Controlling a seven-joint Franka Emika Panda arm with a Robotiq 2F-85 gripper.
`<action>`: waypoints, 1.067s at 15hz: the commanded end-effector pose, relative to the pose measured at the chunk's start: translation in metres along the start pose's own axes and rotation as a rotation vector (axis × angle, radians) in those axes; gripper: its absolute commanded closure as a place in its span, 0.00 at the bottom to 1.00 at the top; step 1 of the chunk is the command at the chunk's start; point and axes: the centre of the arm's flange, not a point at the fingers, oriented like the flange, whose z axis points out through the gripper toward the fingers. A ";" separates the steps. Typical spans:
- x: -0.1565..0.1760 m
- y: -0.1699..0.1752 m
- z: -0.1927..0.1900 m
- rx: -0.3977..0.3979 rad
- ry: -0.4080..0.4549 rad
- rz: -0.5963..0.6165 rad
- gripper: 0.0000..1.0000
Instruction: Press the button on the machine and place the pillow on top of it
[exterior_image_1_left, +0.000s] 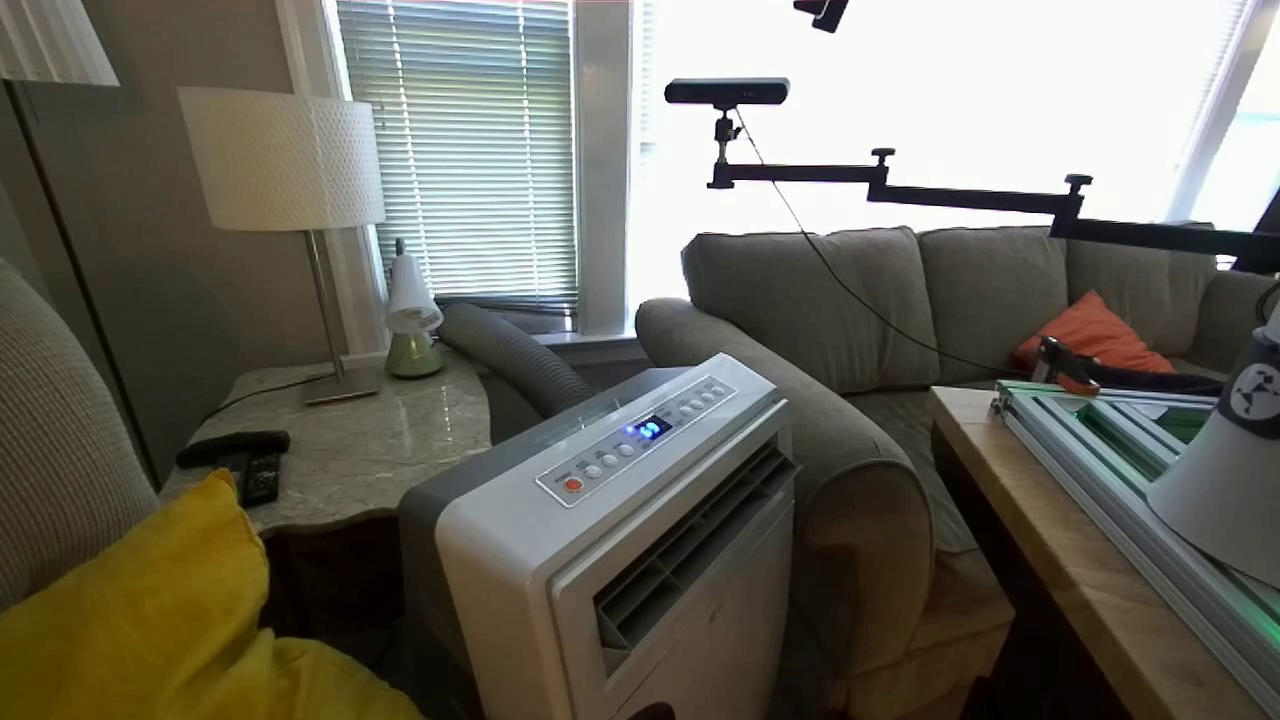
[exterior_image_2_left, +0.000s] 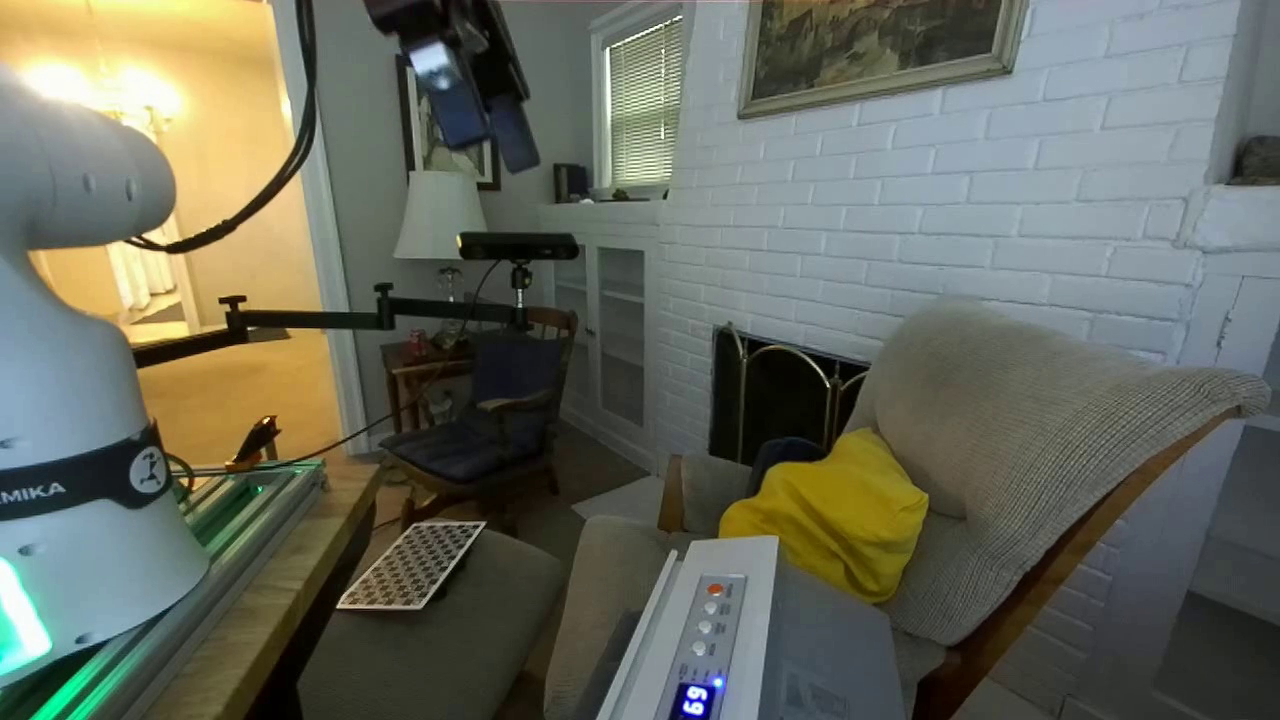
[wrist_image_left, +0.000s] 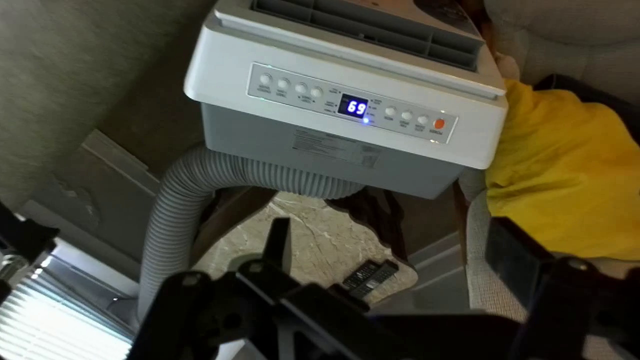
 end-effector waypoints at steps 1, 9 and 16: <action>0.020 0.009 0.054 0.158 -0.008 -0.059 0.00; 0.027 -0.021 0.117 0.297 -0.150 -0.302 0.00; 0.017 -0.019 0.114 0.243 -0.110 -0.241 0.00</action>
